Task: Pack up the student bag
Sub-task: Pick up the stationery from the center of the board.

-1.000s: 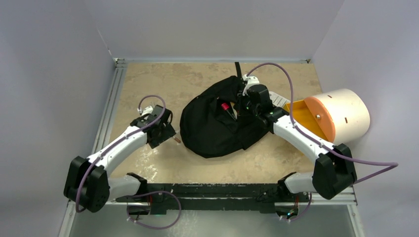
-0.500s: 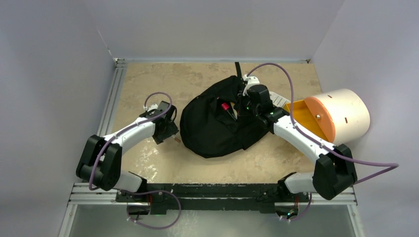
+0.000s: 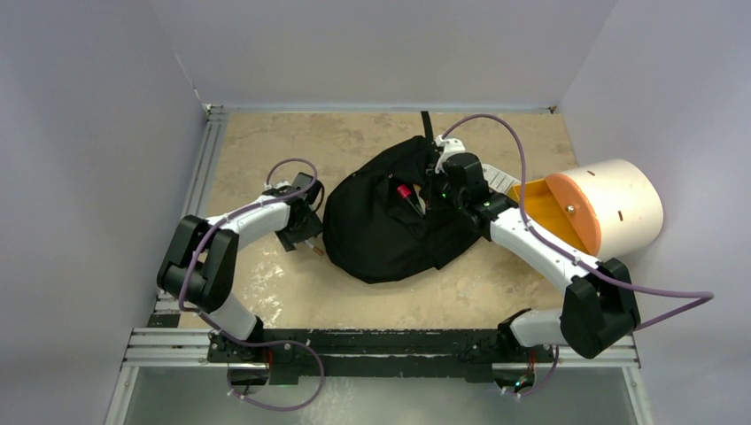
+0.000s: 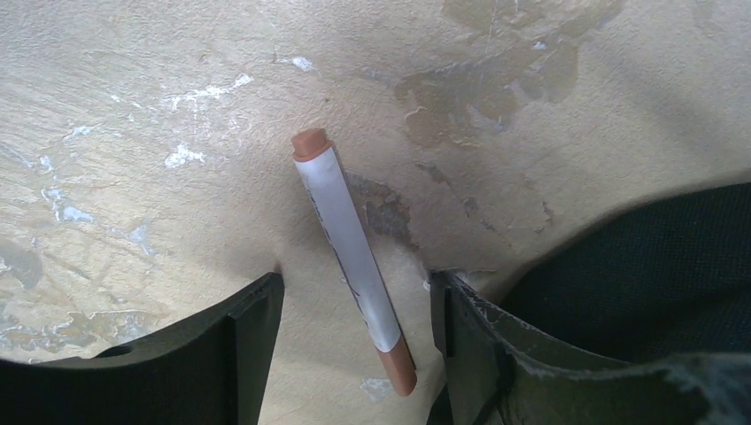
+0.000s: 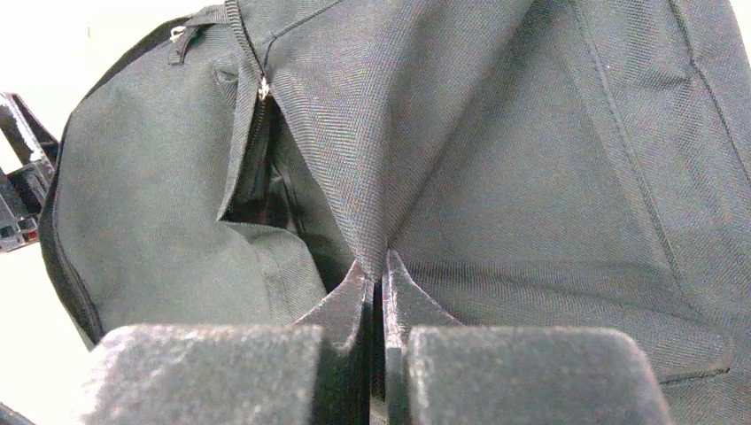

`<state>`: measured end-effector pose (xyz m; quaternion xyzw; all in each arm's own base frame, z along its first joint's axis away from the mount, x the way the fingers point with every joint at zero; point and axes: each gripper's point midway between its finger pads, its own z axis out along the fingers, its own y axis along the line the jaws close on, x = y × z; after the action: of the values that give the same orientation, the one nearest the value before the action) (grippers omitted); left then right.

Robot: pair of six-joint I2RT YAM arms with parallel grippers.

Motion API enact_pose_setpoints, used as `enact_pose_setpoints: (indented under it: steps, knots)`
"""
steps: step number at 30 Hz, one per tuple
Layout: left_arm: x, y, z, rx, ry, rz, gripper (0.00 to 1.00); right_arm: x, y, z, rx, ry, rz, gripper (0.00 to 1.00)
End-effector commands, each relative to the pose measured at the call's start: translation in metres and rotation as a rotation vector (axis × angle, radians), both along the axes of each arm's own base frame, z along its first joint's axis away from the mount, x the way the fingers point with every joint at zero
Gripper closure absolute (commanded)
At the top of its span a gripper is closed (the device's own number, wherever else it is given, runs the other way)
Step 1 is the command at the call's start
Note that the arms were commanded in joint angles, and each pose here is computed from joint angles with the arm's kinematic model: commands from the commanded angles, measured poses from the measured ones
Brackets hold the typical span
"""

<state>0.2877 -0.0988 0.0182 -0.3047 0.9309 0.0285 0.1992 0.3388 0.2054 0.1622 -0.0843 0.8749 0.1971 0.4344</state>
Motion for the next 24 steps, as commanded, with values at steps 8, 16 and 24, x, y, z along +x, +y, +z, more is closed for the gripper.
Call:
enact_pose_setpoints:
  steps: [8,16,24]
  knots:
    - [-0.007,0.011,-0.009,0.049,0.026,0.015,0.62,0.0,0.007,0.023,0.042,-0.068,0.021,1.0]
    - [-0.006,0.014,0.002,0.056,-0.003,-0.001,0.92,-0.001,0.008,0.023,0.045,-0.067,0.024,1.0]
    - [-0.001,0.012,0.046,0.032,-0.09,-0.008,1.0,-0.001,0.007,0.025,0.046,-0.07,0.022,1.0]
